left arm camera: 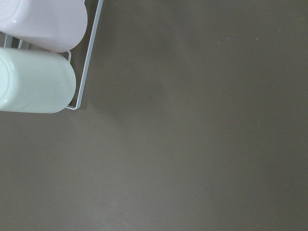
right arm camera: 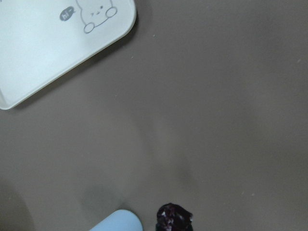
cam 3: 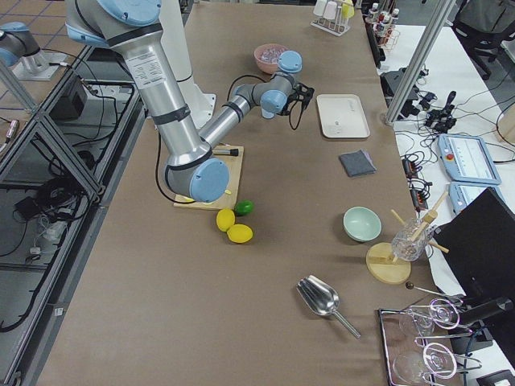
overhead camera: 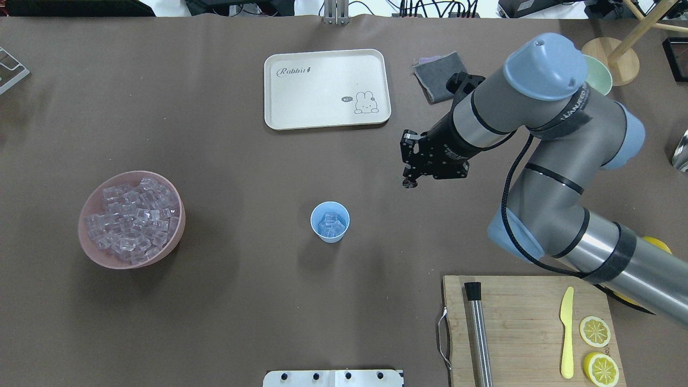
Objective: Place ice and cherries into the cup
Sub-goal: 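Carry the cherries with the right gripper over the light-blue cup, then release the cherries into the cup and lift the right gripper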
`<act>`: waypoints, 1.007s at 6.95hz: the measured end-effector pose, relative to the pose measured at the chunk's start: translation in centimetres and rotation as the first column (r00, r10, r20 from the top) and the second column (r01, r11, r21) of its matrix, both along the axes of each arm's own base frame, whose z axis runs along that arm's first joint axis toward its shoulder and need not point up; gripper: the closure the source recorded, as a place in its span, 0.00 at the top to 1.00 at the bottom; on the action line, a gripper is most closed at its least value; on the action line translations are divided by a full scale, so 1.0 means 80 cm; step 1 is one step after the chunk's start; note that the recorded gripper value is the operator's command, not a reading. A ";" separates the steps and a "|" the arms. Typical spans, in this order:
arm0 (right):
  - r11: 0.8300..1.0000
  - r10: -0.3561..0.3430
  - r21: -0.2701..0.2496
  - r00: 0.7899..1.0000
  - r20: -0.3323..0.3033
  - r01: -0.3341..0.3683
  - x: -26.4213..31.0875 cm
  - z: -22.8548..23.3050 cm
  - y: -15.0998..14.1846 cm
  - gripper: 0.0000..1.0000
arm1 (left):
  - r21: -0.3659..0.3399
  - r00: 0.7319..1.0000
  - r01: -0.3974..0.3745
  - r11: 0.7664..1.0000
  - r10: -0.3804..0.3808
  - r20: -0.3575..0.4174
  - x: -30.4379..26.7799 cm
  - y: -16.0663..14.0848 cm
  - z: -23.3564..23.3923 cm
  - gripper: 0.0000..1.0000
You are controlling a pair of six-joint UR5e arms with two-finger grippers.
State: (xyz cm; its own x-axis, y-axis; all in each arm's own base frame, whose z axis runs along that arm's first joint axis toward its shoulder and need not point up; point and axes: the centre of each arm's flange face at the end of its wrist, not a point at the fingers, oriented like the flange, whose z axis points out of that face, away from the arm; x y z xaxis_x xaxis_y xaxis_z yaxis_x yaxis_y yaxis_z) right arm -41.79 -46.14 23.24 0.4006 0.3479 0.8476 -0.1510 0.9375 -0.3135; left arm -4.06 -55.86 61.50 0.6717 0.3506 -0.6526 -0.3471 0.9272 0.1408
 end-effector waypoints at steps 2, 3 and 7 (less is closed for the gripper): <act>0.998 -0.069 0.002 0.997 0.027 0.069 -0.049 -0.024 0.044 0.00 | -0.027 1.000 0.005 1.000 -0.005 -0.026 0.002 0.002 0.012 0.97; 0.995 -0.095 0.006 0.995 0.036 0.095 -0.071 -0.035 0.062 0.00 | -0.037 0.999 0.007 0.999 -0.009 -0.043 0.004 0.002 0.015 0.97; 0.996 -0.085 -0.001 0.995 0.051 0.085 -0.143 -0.093 0.067 0.00 | -0.056 0.998 0.007 0.998 -0.010 -0.054 0.006 0.001 0.029 0.97</act>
State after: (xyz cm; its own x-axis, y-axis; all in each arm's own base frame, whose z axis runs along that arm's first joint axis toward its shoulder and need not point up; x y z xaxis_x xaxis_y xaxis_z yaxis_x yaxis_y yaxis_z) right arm -53.25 -40.78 15.76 0.3848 0.3172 0.8668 -0.0549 0.9453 -0.3216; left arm -3.60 -55.75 63.82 0.6376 0.3067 -0.7067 -0.3320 0.9372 0.1072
